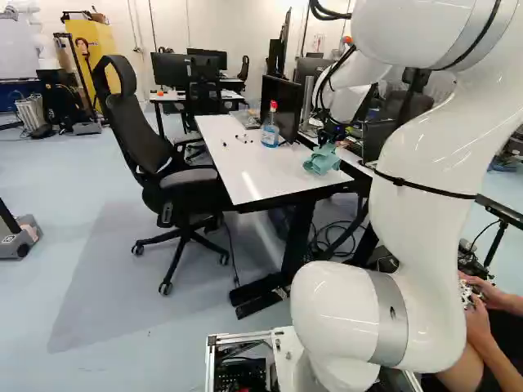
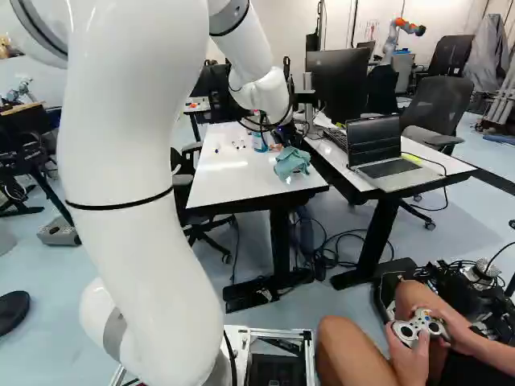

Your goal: Clean the table with the green towel

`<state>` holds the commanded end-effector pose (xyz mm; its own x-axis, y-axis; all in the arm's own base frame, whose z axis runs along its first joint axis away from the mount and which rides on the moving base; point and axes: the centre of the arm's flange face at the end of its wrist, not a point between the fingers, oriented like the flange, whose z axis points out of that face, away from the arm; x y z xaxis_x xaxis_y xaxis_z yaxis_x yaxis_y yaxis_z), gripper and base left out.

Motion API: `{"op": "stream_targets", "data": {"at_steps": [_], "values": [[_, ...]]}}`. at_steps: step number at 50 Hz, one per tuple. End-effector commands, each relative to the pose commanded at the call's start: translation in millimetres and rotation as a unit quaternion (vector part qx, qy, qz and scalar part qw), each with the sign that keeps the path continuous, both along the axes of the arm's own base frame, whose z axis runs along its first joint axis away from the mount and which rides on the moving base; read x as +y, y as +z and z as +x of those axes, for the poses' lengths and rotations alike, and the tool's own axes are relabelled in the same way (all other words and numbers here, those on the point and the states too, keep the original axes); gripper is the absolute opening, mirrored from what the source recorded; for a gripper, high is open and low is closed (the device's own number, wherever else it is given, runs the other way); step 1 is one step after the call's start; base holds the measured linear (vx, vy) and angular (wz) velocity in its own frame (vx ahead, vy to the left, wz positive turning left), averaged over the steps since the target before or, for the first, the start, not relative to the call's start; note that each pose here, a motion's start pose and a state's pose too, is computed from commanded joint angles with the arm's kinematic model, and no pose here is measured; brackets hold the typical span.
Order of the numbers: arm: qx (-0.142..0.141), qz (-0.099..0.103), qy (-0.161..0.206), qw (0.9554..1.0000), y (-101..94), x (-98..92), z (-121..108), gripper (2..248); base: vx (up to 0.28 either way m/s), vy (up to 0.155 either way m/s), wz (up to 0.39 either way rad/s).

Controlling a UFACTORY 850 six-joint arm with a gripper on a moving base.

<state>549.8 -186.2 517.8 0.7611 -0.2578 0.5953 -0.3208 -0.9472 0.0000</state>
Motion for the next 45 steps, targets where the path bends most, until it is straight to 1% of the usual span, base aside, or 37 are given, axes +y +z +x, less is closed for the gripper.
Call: {"op": "stream_targets", "data": {"at_steps": [1,2,6,7,12,13,17,18,22,23,27,28,33,34,45], "values": [[0.0,0.0,0.0,1.0,0.0,0.0,0.0,39,0.0,0.0,0.0],[0.0,0.0,0.0,1.0,0.0,0.0,0.0,44,0.0,0.0,0.0],[0.0,0.0,0.0,1.0,0.0,0.0,0.0,44,0.0,0.0,0.0],[0.0,0.0,0.0,1.0,0.0,0.0,0.0,74,0.0,0.0,0.0],[0.0,0.0,0.0,1.0,0.0,0.0,0.0,74,0.0,0.0,0.0],[0.0,0.0,0.0,1.0,0.0,0.0,0.0,109,0.0,0.0,0.0],[0.0,0.0,0.0,1.0,0.0,0.0,0.0,109,0.0,0.0,0.0],[0.0,0.0,0.0,1.0,0.0,0.0,0.0,144,0.0,0.0,0.0],[0.0,0.0,0.0,1.0,0.0,0.0,0.0,144,0.0,0.0,0.0],[0.0,0.0,0.0,1.0,0.0,0.0,0.0,182,0.0,0.0,0.0],[0.0,0.0,0.0,1.0,0.0,0.0,0.0,182,0.0,0.0,0.0],[0.0,0.0,0.0,1.0,0.0,0.0,0.0,219,0.0,0.0,0.0],[0.0,0.0,0.0,1.0,0.0,0.0,0.0,219,0.0,0.0,0.0],[0.0,0.0,0.0,1.0,0.0,0.0,0.0,247,0.0,0.0,0.0],[0.0,0.0,0.0,1.0,0.0,0.0,0.0,247,0.0,0.0,0.0]]}}
